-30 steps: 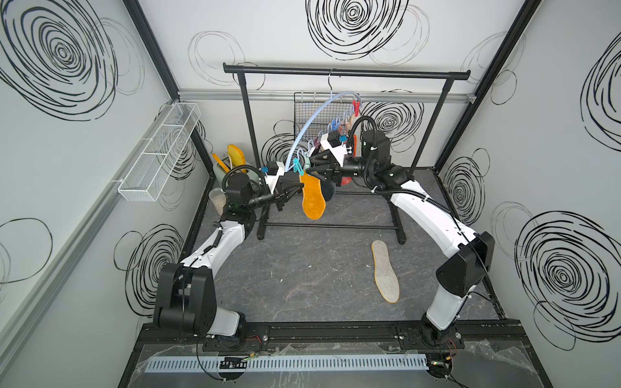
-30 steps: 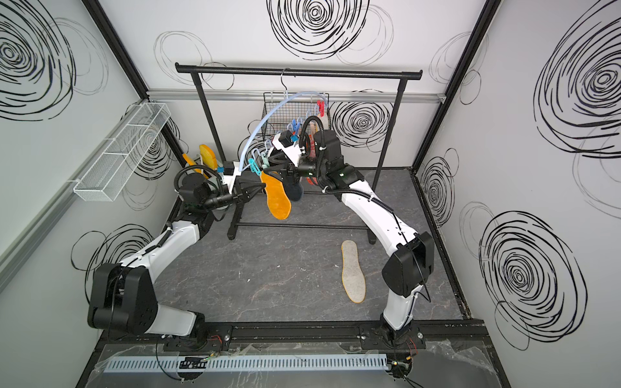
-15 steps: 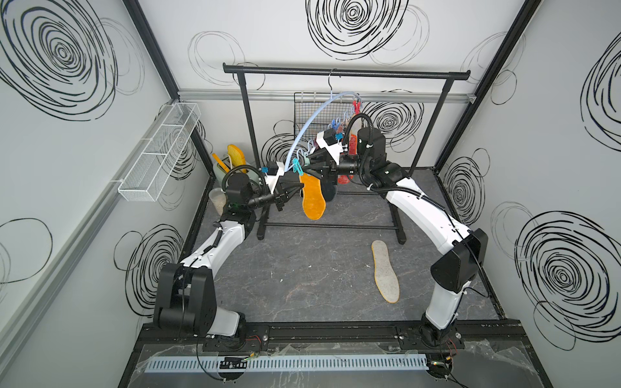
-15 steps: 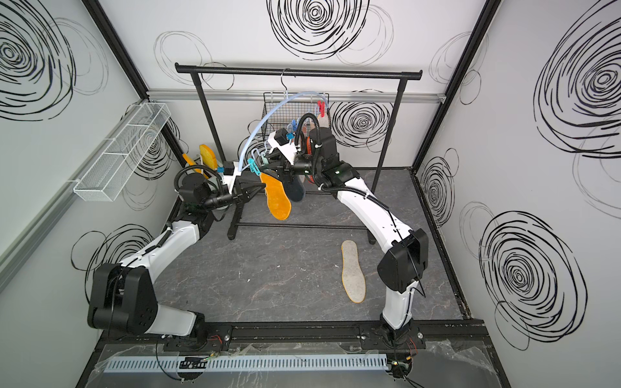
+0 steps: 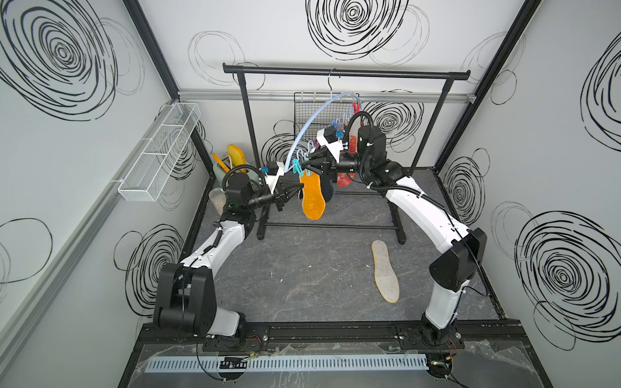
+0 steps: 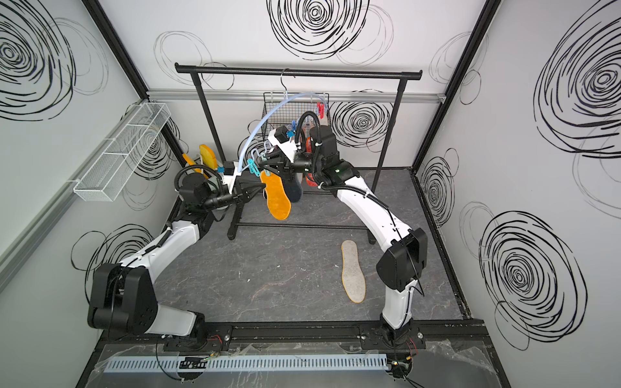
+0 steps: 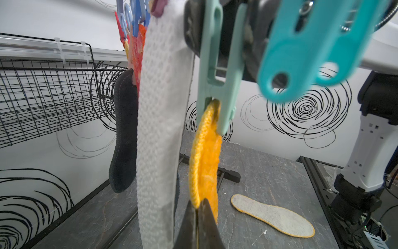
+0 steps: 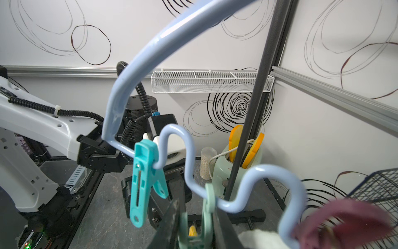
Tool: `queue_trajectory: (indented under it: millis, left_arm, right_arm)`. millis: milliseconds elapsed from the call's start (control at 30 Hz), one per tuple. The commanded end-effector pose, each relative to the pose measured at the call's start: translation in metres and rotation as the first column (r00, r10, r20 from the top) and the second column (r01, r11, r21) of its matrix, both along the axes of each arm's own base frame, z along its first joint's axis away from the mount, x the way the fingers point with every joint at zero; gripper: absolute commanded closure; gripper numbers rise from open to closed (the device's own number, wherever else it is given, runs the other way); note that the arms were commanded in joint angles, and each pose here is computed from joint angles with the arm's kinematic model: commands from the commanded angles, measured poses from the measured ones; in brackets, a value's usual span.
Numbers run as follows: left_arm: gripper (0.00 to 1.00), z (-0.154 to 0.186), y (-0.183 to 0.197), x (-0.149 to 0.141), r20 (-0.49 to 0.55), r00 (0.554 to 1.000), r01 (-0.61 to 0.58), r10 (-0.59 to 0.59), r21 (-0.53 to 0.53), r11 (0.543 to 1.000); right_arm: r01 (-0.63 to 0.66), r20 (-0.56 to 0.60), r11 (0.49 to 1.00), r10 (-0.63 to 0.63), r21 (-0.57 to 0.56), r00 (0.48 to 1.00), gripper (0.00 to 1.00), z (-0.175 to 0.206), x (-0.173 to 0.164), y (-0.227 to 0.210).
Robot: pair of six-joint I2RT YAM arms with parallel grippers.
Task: Take the shoe insoles off the hanger
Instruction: Open the clamp at the hanger.
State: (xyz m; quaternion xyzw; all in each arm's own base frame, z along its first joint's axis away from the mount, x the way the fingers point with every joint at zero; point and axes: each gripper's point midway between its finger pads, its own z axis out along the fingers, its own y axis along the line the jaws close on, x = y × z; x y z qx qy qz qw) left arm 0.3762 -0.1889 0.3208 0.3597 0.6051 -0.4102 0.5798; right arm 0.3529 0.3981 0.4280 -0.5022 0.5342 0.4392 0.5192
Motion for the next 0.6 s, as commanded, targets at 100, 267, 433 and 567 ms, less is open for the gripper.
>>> queue_trajectory:
  millis: [100,267,433,567]
  left_arm:
    - [1.0,0.003,0.001,0.0,-0.066,0.994,-0.088,0.087,-0.014,0.996]
    - [1.0,-0.02,-0.011,-0.009,-0.196,0.97,-0.159,0.146,-0.05,0.986]
    - [1.0,-0.05,0.0,-0.013,-0.332,0.899,-0.315,0.286,-0.035,0.948]
    - [1.0,-0.069,0.017,-0.032,-0.409,0.853,-0.373,0.324,-0.043,0.927]
  right_arm:
    - [-0.009,0.022,1.0,0.009,0.005,1.0,0.8,0.003,0.002,0.001]
    - [0.002,0.021,1.0,-0.002,0.006,1.0,0.68,0.001,0.006,0.001]
    - [0.015,0.014,1.0,-0.015,0.009,1.0,0.44,-0.002,0.007,0.0]
    - [0.033,-0.008,0.999,-0.033,0.0,0.999,0.36,-0.006,0.006,-0.003]
